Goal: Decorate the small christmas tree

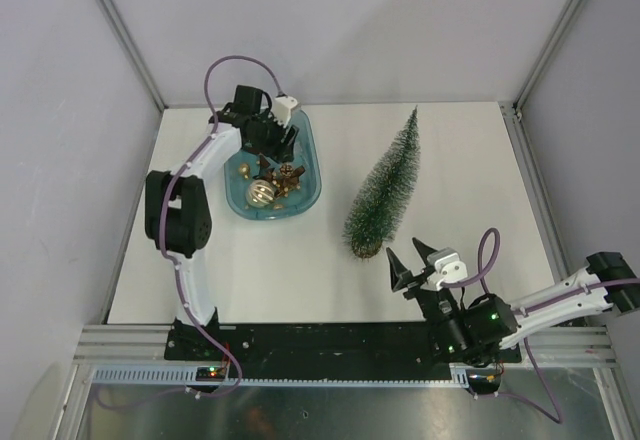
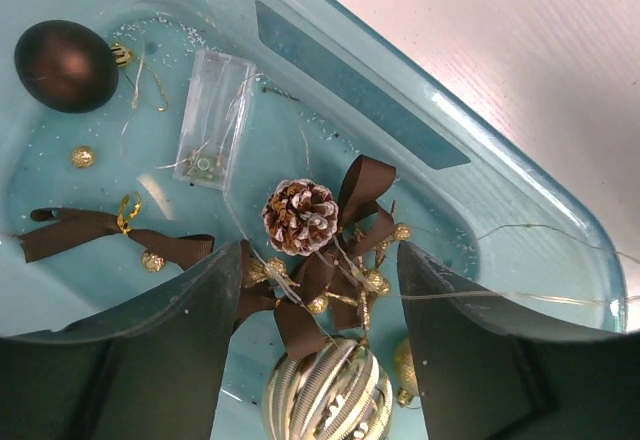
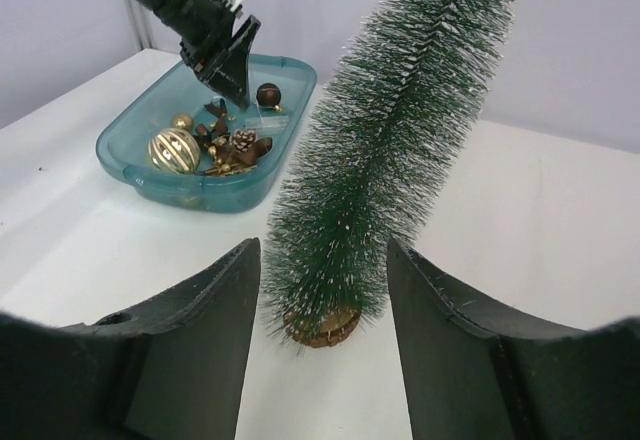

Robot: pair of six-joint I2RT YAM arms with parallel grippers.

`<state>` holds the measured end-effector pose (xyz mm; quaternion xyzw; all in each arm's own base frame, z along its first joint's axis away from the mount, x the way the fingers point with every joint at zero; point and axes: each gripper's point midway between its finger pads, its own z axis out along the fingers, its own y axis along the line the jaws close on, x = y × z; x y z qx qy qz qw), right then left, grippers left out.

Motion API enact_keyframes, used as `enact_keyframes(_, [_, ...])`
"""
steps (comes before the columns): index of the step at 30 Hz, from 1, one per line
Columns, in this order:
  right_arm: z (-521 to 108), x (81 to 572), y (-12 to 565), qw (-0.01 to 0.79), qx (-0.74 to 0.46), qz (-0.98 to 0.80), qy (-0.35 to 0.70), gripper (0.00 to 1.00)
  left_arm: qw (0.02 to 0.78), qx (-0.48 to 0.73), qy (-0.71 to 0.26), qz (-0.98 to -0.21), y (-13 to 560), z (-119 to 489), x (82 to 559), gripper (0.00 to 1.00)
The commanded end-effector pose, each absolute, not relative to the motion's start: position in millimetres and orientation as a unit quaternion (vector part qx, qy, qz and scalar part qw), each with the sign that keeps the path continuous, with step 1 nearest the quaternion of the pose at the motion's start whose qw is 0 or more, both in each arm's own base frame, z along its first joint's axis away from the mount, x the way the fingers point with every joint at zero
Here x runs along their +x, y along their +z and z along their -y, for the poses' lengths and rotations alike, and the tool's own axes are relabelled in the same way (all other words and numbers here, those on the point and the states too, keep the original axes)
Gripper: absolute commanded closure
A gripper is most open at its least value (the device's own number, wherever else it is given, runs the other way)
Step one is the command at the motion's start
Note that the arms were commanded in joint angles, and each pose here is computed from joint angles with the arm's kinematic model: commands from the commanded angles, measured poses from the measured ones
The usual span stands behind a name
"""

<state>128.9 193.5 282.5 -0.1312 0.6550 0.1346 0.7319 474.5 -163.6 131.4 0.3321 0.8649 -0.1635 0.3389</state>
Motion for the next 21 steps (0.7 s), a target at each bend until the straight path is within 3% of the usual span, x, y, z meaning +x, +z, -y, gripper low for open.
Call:
enact_keyframes(1, [-183,135,309,0.727,-0.046,-0.654,0.204,0.42,0.365,0.365,-0.148,-0.844,141,172,492,0.39])
enact_keyframes(4, [-182,136,309,0.726,-0.041,-0.655,0.206,0.43,0.363,0.370,-0.147,-0.843,136,174,494,0.49])
enact_keyframes(10, [-183,138,309,0.725,-0.036,-0.653,0.216,0.44,0.364,0.366,-0.143,-0.845,129,176,503,0.51])
enact_keyframes(12, [-183,138,309,0.724,-0.033,-0.653,0.220,0.45,0.367,0.364,-0.141,-0.844,129,176,508,0.58])
enact_keyframes(17, [-183,138,308,0.722,-0.031,-0.654,0.224,0.52,0.385,0.361,-0.139,-0.838,147,178,513,0.94])
enact_keyframes(21, [-182,138,308,0.720,-0.029,-0.655,0.226,0.57,0.410,0.362,-0.142,-0.825,178,179,506,0.99])
